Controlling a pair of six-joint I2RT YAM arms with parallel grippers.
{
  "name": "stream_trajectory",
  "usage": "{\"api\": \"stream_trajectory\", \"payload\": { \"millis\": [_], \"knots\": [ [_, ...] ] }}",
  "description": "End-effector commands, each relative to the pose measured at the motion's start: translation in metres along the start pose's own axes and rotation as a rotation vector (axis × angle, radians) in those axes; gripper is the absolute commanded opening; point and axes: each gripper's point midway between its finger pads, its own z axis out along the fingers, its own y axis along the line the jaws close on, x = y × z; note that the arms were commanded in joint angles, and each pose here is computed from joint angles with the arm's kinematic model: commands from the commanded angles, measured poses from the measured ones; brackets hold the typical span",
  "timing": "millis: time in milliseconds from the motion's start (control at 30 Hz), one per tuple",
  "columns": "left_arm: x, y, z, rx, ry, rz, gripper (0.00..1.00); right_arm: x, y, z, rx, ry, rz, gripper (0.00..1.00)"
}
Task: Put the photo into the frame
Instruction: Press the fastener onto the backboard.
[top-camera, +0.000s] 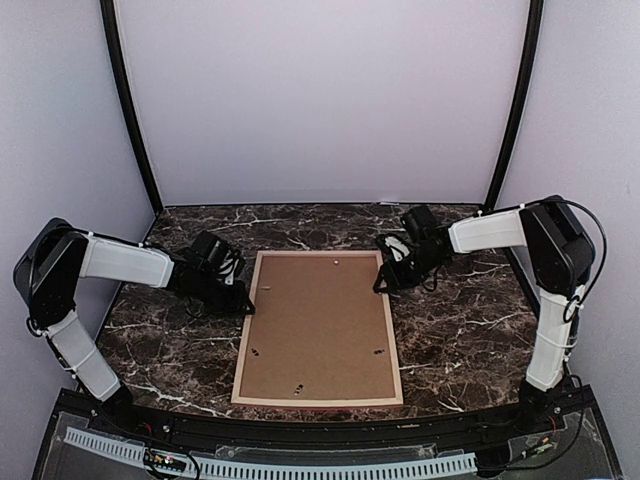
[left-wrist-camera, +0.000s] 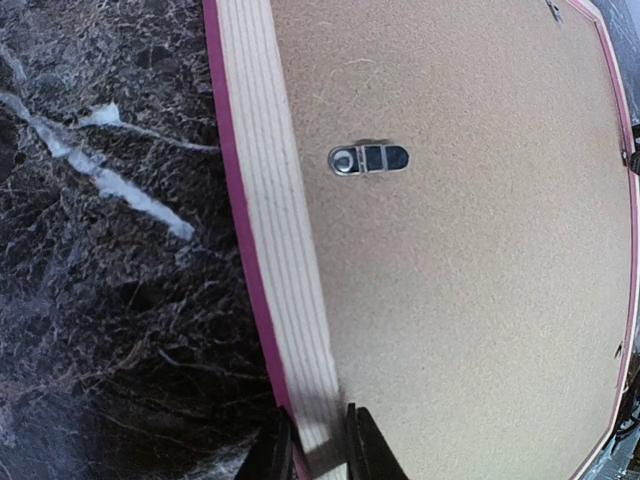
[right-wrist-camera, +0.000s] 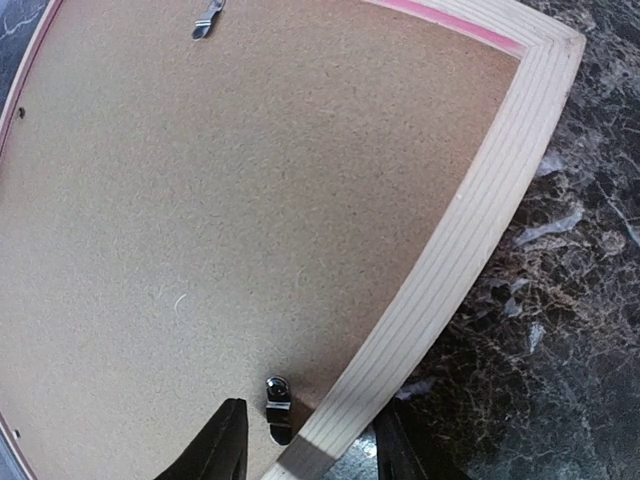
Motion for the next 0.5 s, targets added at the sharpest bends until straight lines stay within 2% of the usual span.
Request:
{"api": "stream_trajectory", "payload": {
  "millis": [0, 167, 467],
  "knots": [
    [0.02, 0.005, 0.006, -0.005, 0.067, 0.023, 0.18, -0.015, 0.02, 0.005, -0.105, -0.046, 0.003, 0.44],
    [0.021, 0.006, 0.006, -0.006, 0.068, 0.023, 0.18, -0.013, 0.007, 0.01, -0.051, -0.024, 0.048, 0.41],
    [0.019, 0.004, 0.006, 0.0, 0.066, 0.022, 0.18, -0.014, -0.003, 0.011, -0.067, -0.022, 0.148, 0.38]
  ]
}}
